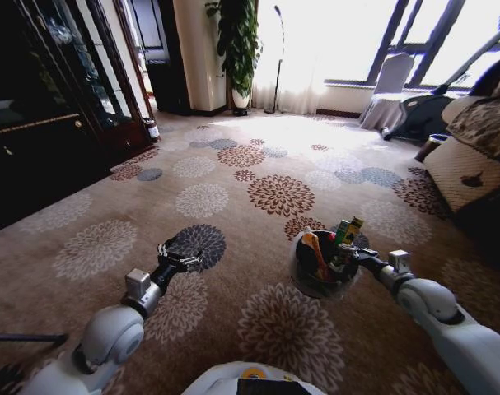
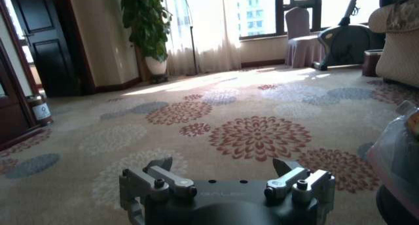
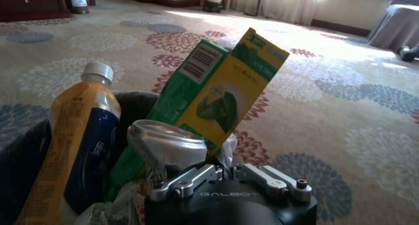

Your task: Pick up the trash from the ground and place it into the trash bin.

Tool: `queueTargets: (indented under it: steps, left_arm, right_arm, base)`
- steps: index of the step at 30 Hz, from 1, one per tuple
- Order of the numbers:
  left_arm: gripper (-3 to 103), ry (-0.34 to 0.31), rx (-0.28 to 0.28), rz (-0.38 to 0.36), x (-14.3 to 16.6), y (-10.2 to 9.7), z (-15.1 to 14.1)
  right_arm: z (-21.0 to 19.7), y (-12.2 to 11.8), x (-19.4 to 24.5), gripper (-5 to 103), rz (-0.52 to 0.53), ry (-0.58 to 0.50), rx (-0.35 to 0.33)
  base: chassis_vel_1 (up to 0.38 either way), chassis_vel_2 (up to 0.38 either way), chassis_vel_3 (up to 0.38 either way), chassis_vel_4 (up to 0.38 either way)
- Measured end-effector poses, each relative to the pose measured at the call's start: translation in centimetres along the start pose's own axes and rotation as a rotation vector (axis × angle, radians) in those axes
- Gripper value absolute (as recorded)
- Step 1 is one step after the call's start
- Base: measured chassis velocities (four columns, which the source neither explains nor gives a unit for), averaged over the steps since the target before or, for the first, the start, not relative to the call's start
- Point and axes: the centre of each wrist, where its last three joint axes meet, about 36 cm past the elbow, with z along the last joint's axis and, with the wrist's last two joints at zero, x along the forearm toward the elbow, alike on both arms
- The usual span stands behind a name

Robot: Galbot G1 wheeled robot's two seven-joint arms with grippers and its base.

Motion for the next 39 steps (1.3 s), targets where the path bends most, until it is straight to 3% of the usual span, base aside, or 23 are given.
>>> queueTargets:
  steps: [26,36,39]
  left_arm:
    - [100,0.0,0.0,0.0,0.0,0.0,0.0]
    - [100,-0.022,0.001,-0.02,-0.2,-0.8,0.2]
    - [100,-0.059,0.024,-0.049,-0.4,-2.1,0.4]
  right_arm:
    - [0.0,0.0,0.0,3,0.0,0.0,0.0]
    - [0.0,0.1,0.0,3,0.0,-0.001,0.002]
    - [0.2,2.8,2.1,3,-0.005,-0.073,0.062]
  base:
    - [-0.019,-0.176,-0.174,-0.024]
    - [-0.013,-0.022,-0.023,-0.015]
    - [0.0,0.0,0.0,0.0]
